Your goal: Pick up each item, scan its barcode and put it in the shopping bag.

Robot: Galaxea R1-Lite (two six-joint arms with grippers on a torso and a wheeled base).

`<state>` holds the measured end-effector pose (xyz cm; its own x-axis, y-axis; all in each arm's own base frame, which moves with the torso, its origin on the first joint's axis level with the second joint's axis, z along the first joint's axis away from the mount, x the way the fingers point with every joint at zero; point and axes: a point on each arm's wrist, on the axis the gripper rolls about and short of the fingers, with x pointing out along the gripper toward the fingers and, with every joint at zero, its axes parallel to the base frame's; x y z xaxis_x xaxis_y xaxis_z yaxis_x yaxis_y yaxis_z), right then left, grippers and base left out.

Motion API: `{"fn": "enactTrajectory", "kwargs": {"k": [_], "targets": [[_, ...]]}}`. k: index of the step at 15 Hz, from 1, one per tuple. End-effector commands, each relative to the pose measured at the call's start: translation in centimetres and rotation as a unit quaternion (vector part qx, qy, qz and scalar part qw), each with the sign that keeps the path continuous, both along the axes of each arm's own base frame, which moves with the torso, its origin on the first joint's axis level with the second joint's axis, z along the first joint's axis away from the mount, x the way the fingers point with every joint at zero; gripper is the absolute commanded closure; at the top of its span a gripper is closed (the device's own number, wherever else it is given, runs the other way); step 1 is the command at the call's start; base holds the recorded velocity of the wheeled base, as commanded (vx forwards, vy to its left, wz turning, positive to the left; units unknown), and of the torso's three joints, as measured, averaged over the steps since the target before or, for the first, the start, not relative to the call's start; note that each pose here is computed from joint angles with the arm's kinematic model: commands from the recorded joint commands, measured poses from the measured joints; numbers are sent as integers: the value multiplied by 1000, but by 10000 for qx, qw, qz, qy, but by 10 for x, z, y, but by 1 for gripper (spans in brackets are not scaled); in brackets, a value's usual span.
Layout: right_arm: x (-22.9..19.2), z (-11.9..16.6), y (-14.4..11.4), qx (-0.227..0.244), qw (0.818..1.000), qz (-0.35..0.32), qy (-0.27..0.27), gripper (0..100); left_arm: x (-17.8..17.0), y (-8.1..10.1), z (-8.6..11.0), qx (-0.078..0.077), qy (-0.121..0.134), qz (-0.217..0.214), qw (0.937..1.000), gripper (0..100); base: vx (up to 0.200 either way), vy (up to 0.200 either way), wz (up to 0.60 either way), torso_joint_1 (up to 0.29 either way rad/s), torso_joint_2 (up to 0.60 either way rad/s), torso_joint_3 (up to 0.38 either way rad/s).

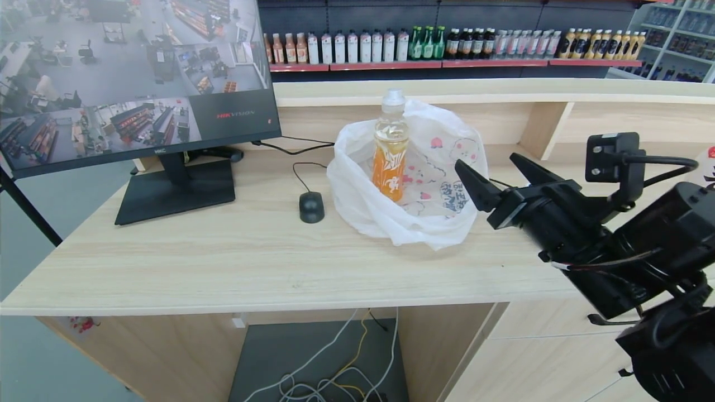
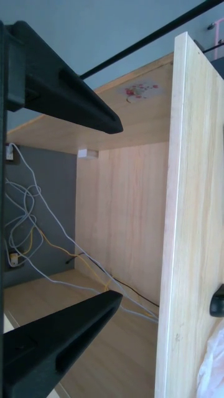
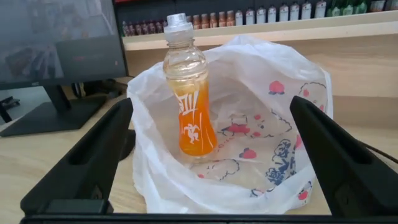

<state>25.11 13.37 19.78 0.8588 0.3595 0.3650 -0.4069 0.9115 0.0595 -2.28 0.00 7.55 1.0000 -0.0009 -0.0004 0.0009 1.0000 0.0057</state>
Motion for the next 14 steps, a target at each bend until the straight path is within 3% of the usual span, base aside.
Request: {"fn": "enactTrajectory", "kwargs": {"k": [1,14], "targets": [[-9,6,-6,47,10000,-22,-82,0,0,0,0,-6,-2,-3,10000,0,0,0,0,0,0,0],[-16,4,-8,-62,10000,-9,-63,0,0,0,0,-6,-2,-3,10000,0,0,-200,0,1,2,4]]}}
